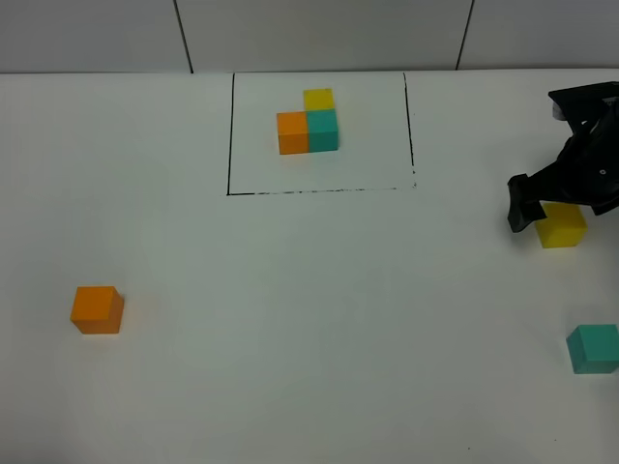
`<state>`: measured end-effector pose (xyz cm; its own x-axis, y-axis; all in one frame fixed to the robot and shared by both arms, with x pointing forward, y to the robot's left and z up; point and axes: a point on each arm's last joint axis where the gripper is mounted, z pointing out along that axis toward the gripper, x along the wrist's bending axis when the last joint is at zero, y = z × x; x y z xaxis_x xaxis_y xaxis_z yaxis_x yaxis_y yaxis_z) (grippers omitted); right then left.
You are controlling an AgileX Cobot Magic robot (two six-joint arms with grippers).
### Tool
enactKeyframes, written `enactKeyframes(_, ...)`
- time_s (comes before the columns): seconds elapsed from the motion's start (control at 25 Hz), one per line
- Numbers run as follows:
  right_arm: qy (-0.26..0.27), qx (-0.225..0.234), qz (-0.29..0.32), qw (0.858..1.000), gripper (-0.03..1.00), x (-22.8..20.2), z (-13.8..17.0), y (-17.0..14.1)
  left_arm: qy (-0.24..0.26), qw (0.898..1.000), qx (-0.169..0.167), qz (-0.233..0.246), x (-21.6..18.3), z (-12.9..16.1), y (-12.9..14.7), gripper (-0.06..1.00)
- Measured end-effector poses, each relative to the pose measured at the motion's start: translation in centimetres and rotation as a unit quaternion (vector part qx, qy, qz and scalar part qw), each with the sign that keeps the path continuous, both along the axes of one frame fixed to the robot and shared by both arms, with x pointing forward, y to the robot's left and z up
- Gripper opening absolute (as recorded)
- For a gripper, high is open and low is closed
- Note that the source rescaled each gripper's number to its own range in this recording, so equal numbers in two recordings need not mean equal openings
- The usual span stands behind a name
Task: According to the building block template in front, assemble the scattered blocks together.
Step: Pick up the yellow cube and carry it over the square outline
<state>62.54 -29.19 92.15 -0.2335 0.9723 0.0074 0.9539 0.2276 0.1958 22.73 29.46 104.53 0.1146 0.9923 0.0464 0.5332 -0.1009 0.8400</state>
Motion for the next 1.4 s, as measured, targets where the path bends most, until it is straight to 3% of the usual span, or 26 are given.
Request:
enactKeyframes(0.72, -0.019, 0.002, -0.010, 1.000, 0.97, 0.8, -1.1, -1.2, 0.000, 1.000, 0.000, 0.000, 0.0, 0.0, 0.0, 0.39)
enactKeyframes(1.12, 0.003, 0.001, -0.009, 1.000, 0.88, 0.9, -3.1, -1.3, 0.000, 1.000, 0.000, 0.000, 0.0, 0.0, 0.0, 0.39)
enactKeyframes(1.2, 0.004, 0.000, -0.008, 1.000, 0.78, 0.9, -3.1, -1.4, 0.000, 1.000, 0.000, 0.000, 0.0, 0.0, 0.0, 0.39)
enactKeyframes(1.28, 0.001, -0.003, -0.008, 1.000, 0.59, 1.0, -3.1, -1.6, 0.000, 1.000, 0.000, 0.000, 0.0, 0.0, 0.0, 0.39)
enactKeyframes(1.36, 0.002, -0.005, -0.007, 1.000, 0.27, 1.0, -3.2, -1.7, 0.000, 1.000, 0.000, 0.000, 0.0, 0.0, 0.0, 0.39)
enactKeyframes(1.4, 0.006, -0.005, -0.006, 1.000, 0.04, 0.9, -3.2, -1.7, 0.000, 1.000, 0.000, 0.000, 0.0, 0.0, 0.0, 0.39)
